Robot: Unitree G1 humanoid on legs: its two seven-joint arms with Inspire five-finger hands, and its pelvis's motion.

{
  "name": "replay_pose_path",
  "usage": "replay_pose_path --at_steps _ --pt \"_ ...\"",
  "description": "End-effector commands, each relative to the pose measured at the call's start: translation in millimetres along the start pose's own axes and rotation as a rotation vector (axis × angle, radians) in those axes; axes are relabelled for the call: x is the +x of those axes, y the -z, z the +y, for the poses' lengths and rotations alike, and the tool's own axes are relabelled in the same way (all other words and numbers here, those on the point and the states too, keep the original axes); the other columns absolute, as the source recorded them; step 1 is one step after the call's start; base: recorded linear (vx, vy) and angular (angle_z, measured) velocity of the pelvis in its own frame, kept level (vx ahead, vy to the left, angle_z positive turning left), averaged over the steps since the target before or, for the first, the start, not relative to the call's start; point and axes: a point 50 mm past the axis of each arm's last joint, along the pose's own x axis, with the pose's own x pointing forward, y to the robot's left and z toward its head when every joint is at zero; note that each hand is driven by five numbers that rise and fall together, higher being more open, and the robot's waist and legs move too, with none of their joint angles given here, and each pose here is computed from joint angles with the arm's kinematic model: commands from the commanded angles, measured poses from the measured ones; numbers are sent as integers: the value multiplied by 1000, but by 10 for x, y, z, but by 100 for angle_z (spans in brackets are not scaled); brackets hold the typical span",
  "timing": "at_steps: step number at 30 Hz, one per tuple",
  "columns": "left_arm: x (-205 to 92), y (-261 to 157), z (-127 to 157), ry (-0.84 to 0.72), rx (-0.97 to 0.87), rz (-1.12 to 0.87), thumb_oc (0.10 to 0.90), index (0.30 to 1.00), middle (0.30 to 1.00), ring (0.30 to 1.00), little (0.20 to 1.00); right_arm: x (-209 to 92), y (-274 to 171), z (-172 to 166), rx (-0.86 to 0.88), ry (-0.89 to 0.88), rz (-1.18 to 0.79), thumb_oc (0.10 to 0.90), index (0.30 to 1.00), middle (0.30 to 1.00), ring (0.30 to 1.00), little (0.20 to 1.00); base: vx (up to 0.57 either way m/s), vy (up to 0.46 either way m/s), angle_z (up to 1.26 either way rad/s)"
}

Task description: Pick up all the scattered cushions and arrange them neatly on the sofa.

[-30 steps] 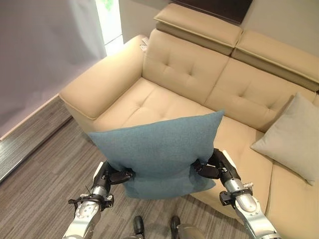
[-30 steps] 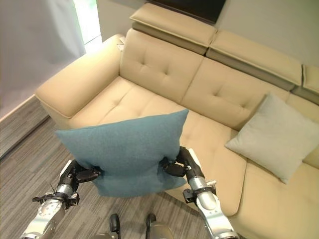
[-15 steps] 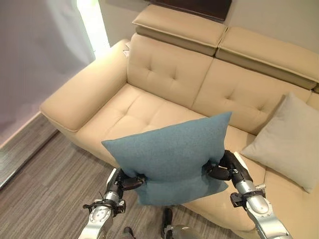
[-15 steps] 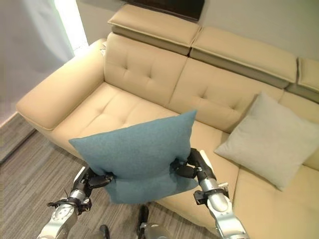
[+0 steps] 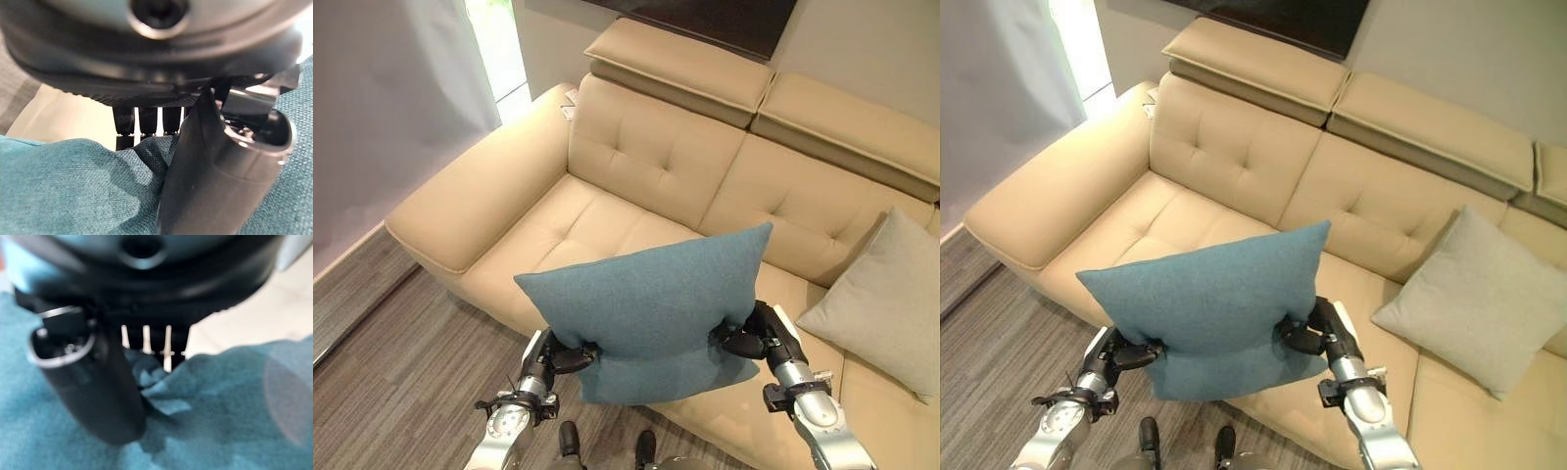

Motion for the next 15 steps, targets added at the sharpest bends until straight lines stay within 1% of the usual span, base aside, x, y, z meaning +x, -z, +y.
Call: replay_pose_path --at_steps 1,4,9,14,15 --pt "119 -777 -200 156 32 -369 400 300 300 300 300 226 -798 264 81 -98 -404 400 300 300 300 300 80 201 -38" --pt "109 -755 -165 142 33 -360 400 300 300 300 300 240 -818 324 91 -122 -409 400 300 300 300 300 102 159 -35" --pt "95 -690 -176 147 34 -337 400 300 300 300 300 222 -769 307 72 -132 -388 400 300 300 300 300 175 125 -18" --pt "134 -719 -245 165 29 -349 400 300 300 300 300 209 -709 277 79 -128 -365 400 300 300 300 300 281 49 -13" --pt "141 -711 -316 193 25 -349 400 300 300 300 300 154 -659 216 74 -105 -353 400 300 300 300 300 182 7 23"
